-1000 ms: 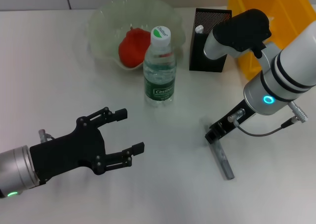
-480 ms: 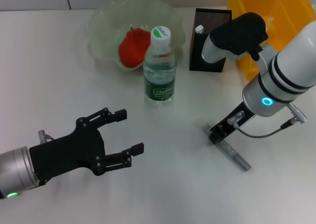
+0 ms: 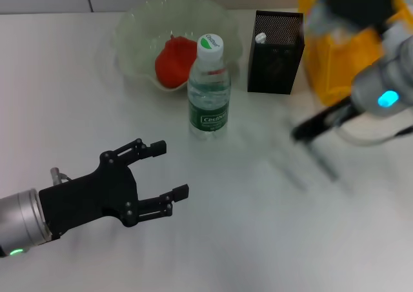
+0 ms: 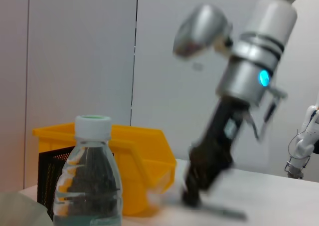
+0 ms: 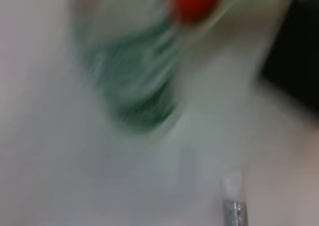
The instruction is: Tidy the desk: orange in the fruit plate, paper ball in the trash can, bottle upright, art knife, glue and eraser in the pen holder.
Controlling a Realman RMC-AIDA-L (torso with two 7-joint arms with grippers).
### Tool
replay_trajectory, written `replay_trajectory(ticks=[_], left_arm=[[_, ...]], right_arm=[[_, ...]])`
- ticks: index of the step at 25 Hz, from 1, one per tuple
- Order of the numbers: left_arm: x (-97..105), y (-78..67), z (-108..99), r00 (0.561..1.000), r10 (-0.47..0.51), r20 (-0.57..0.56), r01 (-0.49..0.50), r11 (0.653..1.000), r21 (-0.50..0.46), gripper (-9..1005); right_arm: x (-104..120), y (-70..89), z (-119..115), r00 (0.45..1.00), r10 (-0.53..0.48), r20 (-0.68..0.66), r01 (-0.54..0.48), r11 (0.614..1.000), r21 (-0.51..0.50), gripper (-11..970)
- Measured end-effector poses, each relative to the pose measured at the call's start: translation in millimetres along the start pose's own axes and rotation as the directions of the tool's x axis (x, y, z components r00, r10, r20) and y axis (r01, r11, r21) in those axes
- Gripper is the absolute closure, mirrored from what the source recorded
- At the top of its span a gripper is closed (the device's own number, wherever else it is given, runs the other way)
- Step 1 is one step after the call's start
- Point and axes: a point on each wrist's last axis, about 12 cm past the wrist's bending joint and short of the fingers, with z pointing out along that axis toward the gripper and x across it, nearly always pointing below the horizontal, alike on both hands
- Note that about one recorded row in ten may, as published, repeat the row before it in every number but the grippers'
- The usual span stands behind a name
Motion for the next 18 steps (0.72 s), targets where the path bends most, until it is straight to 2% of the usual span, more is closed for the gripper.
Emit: replay_trajectory(ticks=[1,2,3,5,6,7,8,9,11,12,13,16,17,18], left_arm=[[0,0.0,0,1.000,0.000,0.000,0.000,1.000,0.000,147],[0,-0.1,0,1.000,0.000,0.000,0.000,1.000,0.001,147],[0,-0.1,0,1.000,0.000,0.000,0.000,1.000,0.001,147],[0,-0.4,1,1.000,0.000,0.002,0.000,1.000,0.002,146],[0,-0.4,1,1.000,0.000,0.002,0.000,1.000,0.002,146],[0,-0.7,1,1.000,-0.001,0.004,0.001,1.000,0.003,146],[0,-0.7,1,1.000,-0.001,0.004,0.001,1.000,0.003,146],[0,-0.8,1,1.000,-0.001,0.003,0.001,1.000,0.003,146],[0,-0.8,1,1.000,-0.001,0.003,0.001,1.000,0.004,147],[0,-0.9,2,1.000,-0.001,0.002,0.001,1.000,0.004,147],[0,-1.1,2,1.000,-0.001,0.002,0.001,1.000,0.004,147],[0,-1.2,2,1.000,-0.001,0.002,0.001,1.000,0.005,146],[0,-1.3,2,1.000,-0.001,0.001,0.001,1.000,0.007,146],[0,-1.3,3,1.000,-0.001,0.001,0.001,1.000,0.008,146]], right_arm=[[0,0.0,0,1.000,0.000,0.000,0.000,1.000,0.000,816],[0,-14.7,-28,0.989,0.009,0.146,-0.014,0.999,0.034,817],[0,-14.7,-28,0.989,0.009,0.146,-0.014,0.999,0.034,817],[3,-26.2,-53,0.948,-0.002,0.320,-0.017,0.998,0.059,818],[4,-29.2,-64,0.907,-0.021,0.420,-0.007,0.998,0.065,819],[9,-33.7,-79,0.800,-0.058,0.598,0.017,0.997,0.075,819],[10,-35.4,-84,0.730,-0.079,0.679,0.035,0.996,0.079,820],[10,-35.4,-84,0.730,-0.079,0.679,0.035,0.996,0.079,820],[13,-39.8,-86,0.602,-0.091,0.793,0.054,0.996,0.073,821],[16,-45.8,-78,0.482,-0.102,0.870,0.084,0.994,0.070,821],[16,-45.8,-78,0.482,-0.102,0.870,0.084,0.994,0.070,821],[19,-59.6,-52,0.356,-0.090,0.930,0.108,0.993,0.055,822],[20,-67.4,-29,0.264,-0.107,0.959,0.135,0.988,0.073,822],[20,-67.4,-29,0.264,-0.107,0.959,0.135,0.988,0.073,823]])
